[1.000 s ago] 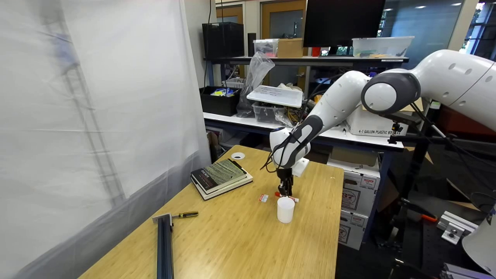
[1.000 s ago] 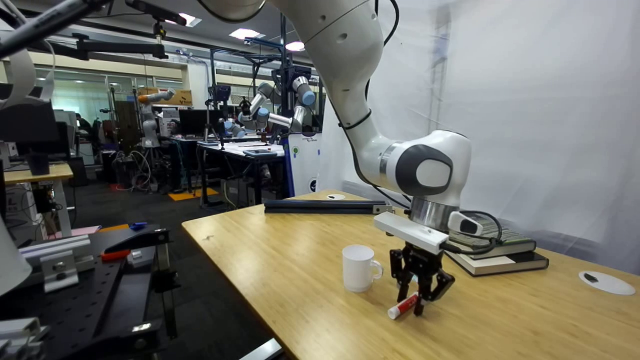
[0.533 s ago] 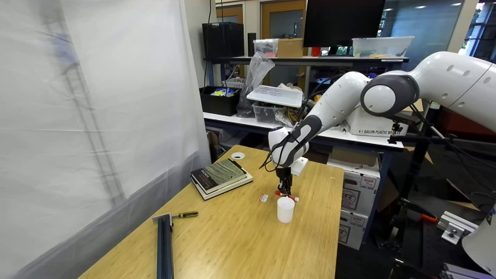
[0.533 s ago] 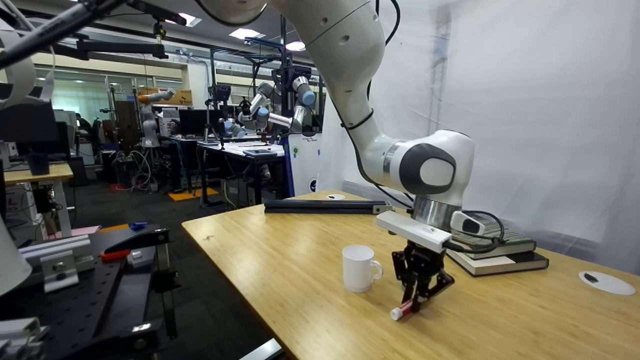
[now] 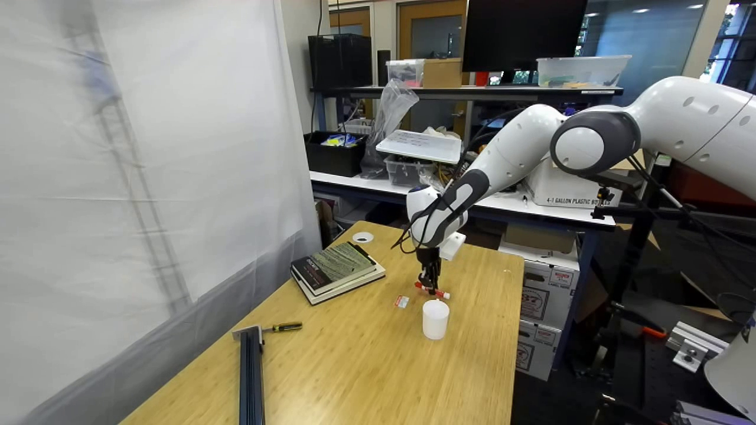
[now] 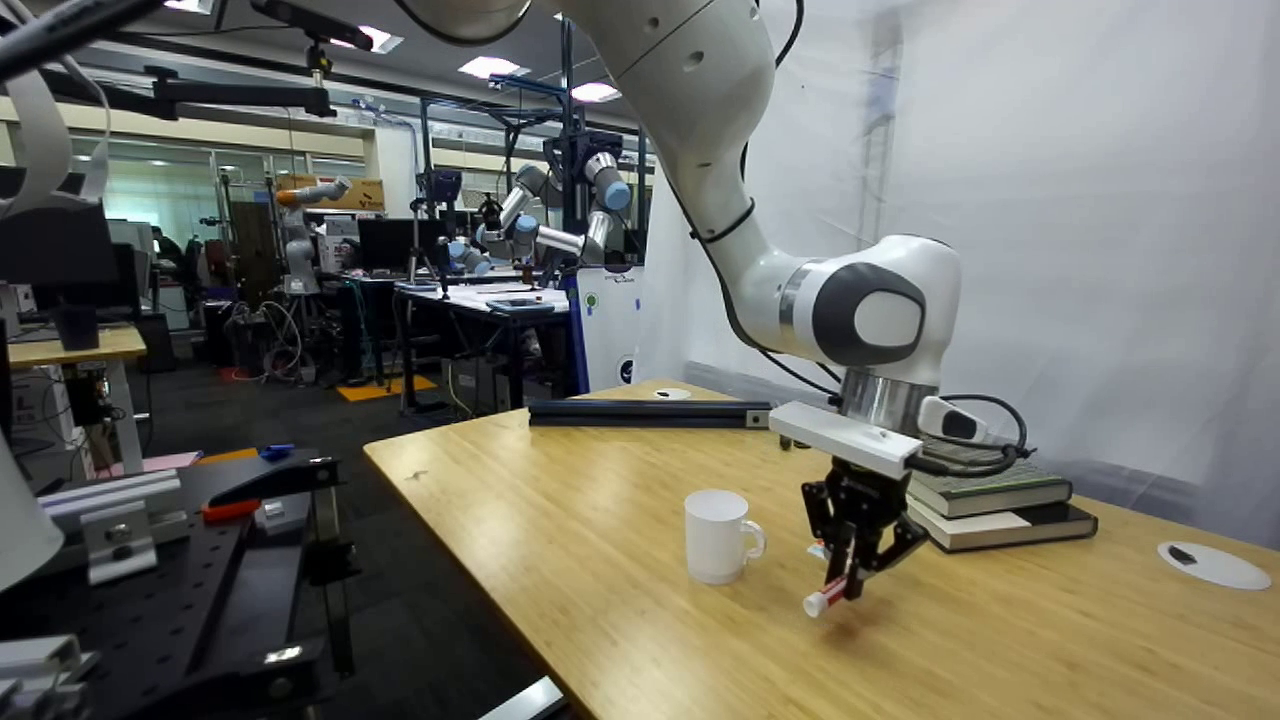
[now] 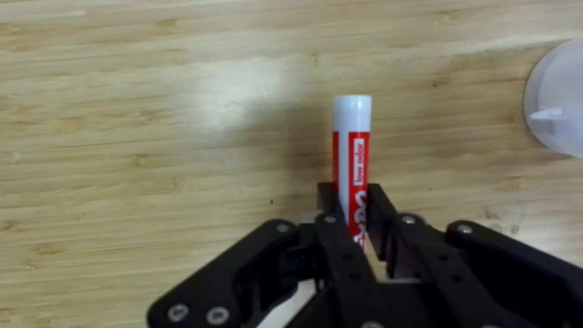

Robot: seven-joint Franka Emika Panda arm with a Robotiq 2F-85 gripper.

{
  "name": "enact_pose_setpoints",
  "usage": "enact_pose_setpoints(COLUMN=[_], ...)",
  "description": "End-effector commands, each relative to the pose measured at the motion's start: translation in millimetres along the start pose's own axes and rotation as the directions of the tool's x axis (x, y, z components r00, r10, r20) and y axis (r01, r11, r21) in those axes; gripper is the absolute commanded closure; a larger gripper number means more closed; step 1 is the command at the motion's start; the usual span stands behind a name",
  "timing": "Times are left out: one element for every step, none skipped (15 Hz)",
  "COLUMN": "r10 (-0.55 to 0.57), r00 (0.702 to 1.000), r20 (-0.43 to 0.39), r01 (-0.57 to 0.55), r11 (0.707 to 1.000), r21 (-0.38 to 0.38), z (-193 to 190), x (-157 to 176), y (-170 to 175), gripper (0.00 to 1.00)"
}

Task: Put the marker into the mug.

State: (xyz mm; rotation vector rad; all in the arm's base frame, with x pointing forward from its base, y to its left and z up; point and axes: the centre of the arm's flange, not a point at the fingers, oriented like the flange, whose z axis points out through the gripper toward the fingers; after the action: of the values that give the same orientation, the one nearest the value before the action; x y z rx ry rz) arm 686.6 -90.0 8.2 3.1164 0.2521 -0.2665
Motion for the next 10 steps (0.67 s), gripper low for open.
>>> enact_pose_setpoints(r10=[0.006, 0.018, 0.04, 0.064, 0.097, 0.122, 0.149, 0.172, 0.198, 0.223], r00=[1.0, 1.0, 0.999, 0.997, 0.994, 0.991, 0.986, 0.981, 0.975, 0.966], r20=[-0.016, -0.025, -0.033, -0.041, -0.052, -0.06, -0.072, -0.085, -0.103, -0.127], r01=[-0.006, -0.018, -0.041, -0.066, -0.099, -0.124, -0.152, -0.176, -0.204, -0.232], r11=[1.0, 1.0, 0.999, 0.997, 0.994, 0.991, 0.987, 0.983, 0.978, 0.971], r21=[-0.015, -0.019, -0.02, -0.027, -0.036, -0.041, -0.043, -0.047, -0.052, -0.061], z=[-19.5, -21.0, -21.5, -21.6, -21.3, -21.5, -21.6, -23.4, -25.8, -29.1], x=[-6.4, -6.2, -6.0, -5.9, -5.3, -4.9, -4.0, -4.1, -3.5, -3.0], y=[-1.8, -2.0, -2.0, -1.6, -1.3, -1.0, -0.2, 0.6, 0.4, 0.3], gripper=[0.95, 0.95, 0.95, 0.95, 0.95, 0.95, 0.95, 0.95, 0.95, 0.95])
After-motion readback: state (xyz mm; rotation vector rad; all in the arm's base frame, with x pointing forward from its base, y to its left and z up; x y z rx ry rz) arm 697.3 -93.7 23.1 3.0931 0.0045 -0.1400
